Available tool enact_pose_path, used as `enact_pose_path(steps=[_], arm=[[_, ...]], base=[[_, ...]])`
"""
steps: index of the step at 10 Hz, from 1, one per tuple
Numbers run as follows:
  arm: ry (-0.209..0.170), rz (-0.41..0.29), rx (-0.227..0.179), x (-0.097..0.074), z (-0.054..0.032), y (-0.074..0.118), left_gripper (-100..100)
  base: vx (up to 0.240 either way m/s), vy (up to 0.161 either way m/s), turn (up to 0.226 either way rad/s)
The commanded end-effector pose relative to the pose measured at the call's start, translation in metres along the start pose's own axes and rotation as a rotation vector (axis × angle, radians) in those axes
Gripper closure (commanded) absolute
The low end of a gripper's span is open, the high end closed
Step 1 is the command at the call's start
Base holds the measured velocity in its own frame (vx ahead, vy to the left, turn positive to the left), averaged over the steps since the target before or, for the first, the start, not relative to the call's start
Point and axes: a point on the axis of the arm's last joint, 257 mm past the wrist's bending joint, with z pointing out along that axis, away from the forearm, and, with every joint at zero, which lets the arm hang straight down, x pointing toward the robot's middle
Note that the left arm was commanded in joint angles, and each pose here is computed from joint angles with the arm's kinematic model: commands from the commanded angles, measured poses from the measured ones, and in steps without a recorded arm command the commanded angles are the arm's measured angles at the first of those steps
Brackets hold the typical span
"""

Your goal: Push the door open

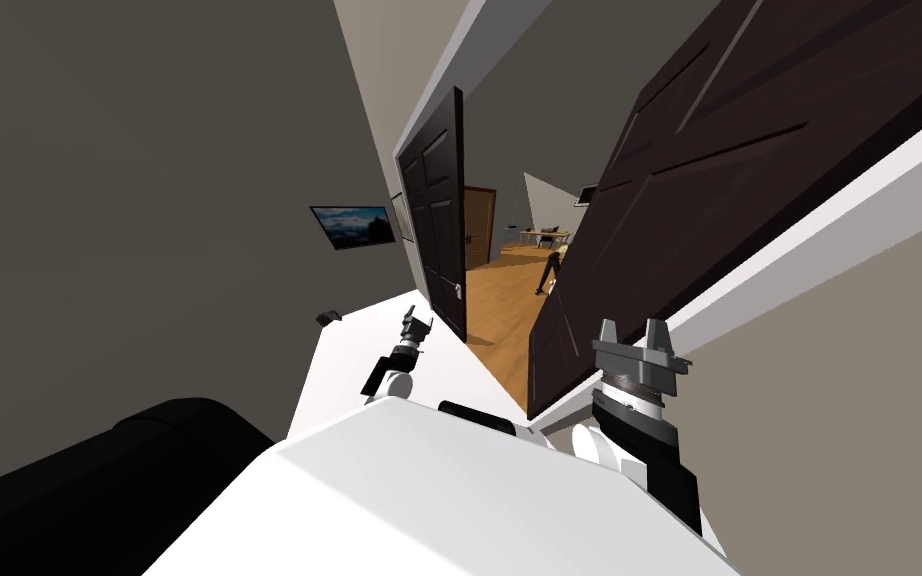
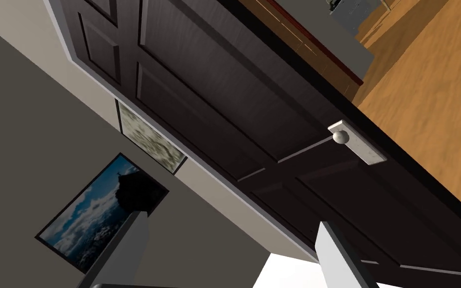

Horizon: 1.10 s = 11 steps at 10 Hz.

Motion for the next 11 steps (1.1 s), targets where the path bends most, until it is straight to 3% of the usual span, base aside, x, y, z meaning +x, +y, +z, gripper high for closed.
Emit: enact_pose_path(steps=[1,3,4,6,7,10,11], arm=[[-0.008,-0.037,-0.023,-0.004,-0.0008,0.005,-100],[-0.029,-0.11,-0.09,-0.013,-0.0044,0.029,-100],[-0.031,-0.121,-0.09,-0.013,-0.0044,0.029,-100],[-0.053,-0.197,-0.156,-0.021,-0.0095,0.054,-100],[-0.054,-0.205,-0.156,-0.021,-0.0095,0.054,-100],[-0.089,-0.324,-0.256,-0.03,-0.0202,0.091,-100],[-0.09,-0.341,-0.255,-0.03,-0.0202,0.091,-100]], base=[[0.072,0.041,-0.016],[0.061,0.043,-0.048],[0.056,0.039,-0.023],[0.067,0.054,-0.047],[0.052,0.048,-0.027],[0.074,0.045,-0.057],[0.056,0.053,-0.017]])
